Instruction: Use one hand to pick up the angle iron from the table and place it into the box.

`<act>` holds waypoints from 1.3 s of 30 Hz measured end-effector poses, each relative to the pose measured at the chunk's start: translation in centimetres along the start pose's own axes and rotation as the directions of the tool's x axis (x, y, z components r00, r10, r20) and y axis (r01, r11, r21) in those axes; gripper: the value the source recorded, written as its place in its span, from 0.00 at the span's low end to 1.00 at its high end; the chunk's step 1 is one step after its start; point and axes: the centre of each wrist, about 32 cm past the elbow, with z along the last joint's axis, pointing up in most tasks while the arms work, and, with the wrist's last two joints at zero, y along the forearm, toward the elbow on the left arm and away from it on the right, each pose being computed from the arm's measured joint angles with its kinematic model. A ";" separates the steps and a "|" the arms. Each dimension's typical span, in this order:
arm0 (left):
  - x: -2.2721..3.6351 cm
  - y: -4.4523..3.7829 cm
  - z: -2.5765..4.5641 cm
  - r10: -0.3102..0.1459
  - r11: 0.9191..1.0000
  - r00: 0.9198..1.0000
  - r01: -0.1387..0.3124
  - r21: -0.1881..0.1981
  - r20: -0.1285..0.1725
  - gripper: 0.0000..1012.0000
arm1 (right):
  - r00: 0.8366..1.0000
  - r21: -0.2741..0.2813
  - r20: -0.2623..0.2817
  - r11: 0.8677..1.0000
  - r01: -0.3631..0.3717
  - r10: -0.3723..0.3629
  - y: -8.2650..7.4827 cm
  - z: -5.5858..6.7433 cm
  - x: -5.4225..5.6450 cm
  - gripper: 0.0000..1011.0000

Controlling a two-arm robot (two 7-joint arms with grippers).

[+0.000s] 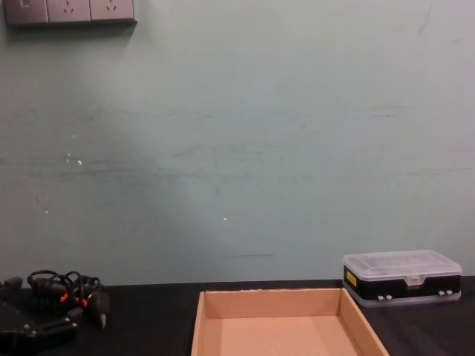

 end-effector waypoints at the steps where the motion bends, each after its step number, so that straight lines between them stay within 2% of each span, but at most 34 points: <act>1: 0.00 0.00 0.00 0.000 1.000 1.000 0.000 0.000 0.000 0.99 | 1.000 0.000 0.000 1.000 -0.001 0.001 0.0 0.0 0.0 0.99; 15: 0.00 0.00 0.00 0.000 1.000 1.000 0.000 0.000 0.000 0.99 | 1.000 0.015 -0.001 1.000 -0.006 0.006 0.7 0.2 0.0 0.98; 18: 0.00 0.00 0.00 0.000 1.000 1.000 0.000 0.000 0.000 0.99 | 1.000 0.016 -0.001 1.000 -0.006 0.006 0.8 0.2 0.0 0.94; 23: 0.00 0.00 0.00 0.000 1.000 1.000 0.000 0.000 0.000 0.99 | 1.000 0.015 -0.002 1.000 -0.004 0.004 0.8 0.1 0.0 0.81; 24: 0.00 0.00 0.00 0.000 1.000 1.000 0.000 0.000 0.000 0.99 | 1.000 0.015 -0.002 1.000 -0.004 0.004 0.8 0.1 0.0 0.76; 26: 0.00 0.00 0.00 0.000 1.000 1.000 0.000 0.000 0.000 0.99 | 1.000 0.016 -0.003 1.000 -0.004 0.004 0.8 0.1 0.0 0.73; 27: 0.00 0.00 0.00 0.000 1.000 1.000 0.000 0.000 0.000 0.99 | 1.000 0.016 -0.003 1.000 -0.004 0.004 0.9 0.1 0.0 0.66; 30: 0.00 0.00 0.00 0.000 1.000 1.000 0.000 0.000 0.000 0.99 | 1.000 0.016 -0.005 1.000 -0.006 0.006 0.9 -0.1 -0.1 0.60; 33: 0.00 0.00 0.00 0.000 1.000 1.000 0.000 0.000 0.000 0.99 | 1.000 0.017 -0.008 1.000 -0.008 0.008 1.0 -0.3 -0.3 0.47; 39: 0.00 0.00 0.00 0.000 1.000 1.000 0.000 0.000 0.000 0.99 | 1.000 0.020 -0.011 1.000 -0.005 0.005 1.0 -0.4 -0.5 0.45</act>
